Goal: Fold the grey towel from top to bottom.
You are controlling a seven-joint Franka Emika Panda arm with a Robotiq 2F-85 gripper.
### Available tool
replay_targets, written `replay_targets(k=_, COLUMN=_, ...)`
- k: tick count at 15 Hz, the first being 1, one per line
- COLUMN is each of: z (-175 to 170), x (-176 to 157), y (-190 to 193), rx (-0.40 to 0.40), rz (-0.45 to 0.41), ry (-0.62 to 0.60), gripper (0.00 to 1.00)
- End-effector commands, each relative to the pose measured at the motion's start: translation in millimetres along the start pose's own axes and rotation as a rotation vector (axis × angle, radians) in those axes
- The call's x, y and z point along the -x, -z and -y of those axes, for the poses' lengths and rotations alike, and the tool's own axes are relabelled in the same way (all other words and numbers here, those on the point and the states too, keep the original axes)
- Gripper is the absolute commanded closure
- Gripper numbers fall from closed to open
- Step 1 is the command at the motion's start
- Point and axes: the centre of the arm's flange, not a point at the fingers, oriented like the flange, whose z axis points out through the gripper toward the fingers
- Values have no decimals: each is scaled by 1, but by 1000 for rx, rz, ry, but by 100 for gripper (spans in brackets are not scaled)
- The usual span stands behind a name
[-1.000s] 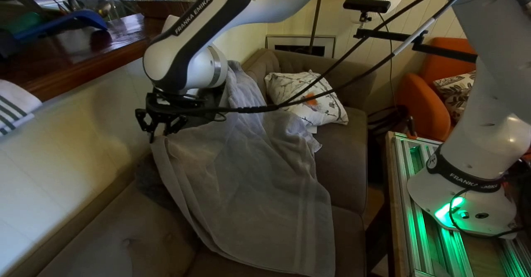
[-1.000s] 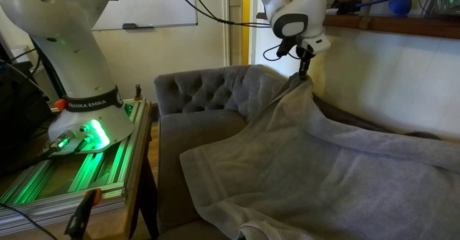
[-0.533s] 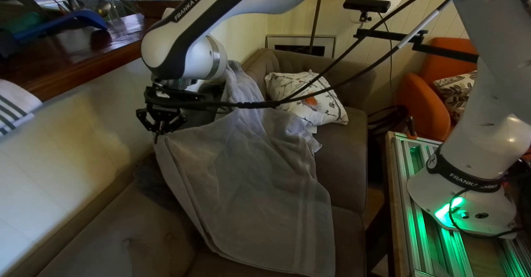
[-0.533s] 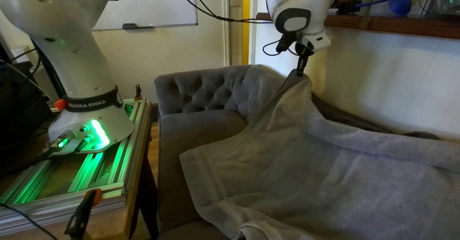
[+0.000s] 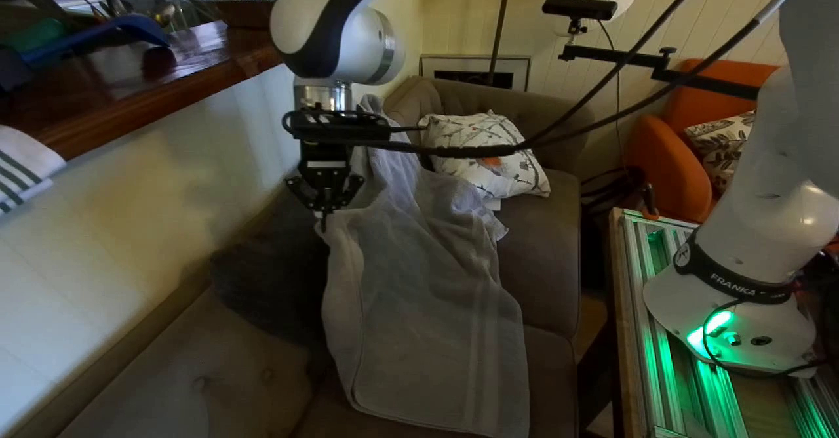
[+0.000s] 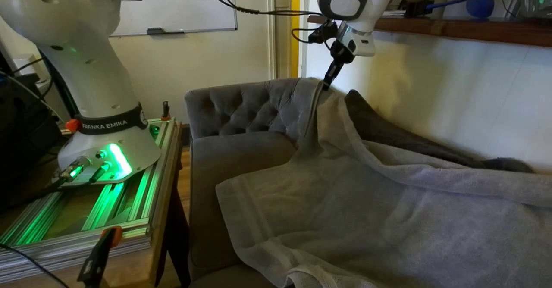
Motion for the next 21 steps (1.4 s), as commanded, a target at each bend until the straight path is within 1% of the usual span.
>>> replay_targets(k=1, z=-82, x=28, y=-21, rx=54, rz=109, ry=-159, gripper=99)
replay_targets(k=2, z=-100, x=31, y=-33, rx=78, rz=127, ry=-202, gripper=99)
replay_targets(k=5, z=-147, x=37, y=-74, rx=114, rz=230, ry=-325, gripper=99)
replay_targets(k=9, z=-190, x=52, y=-123, rx=135, rz=366, ry=-464, gripper=99)
replay_targets(k=12, z=-223, x=69, y=-156, rx=145, rz=463, ry=-567, gripper=99)
replay_targets(k=14, z=-238, x=79, y=-175, rx=152, rz=535, ry=-616, gripper=99)
replay_targets(k=15, z=-246, x=77, y=-183, rx=151, rz=509, ry=-636, gripper=99)
replay_targets(k=16, z=-233, x=72, y=-169, rx=173, rz=471, ry=-592, gripper=95)
replay_targets(k=18, z=-244, x=74, y=-180, rx=181, rz=490, ry=-623, gripper=95)
replay_targets(k=21, z=-246, x=73, y=-182, rx=182, rz=493, ry=-629, gripper=95)
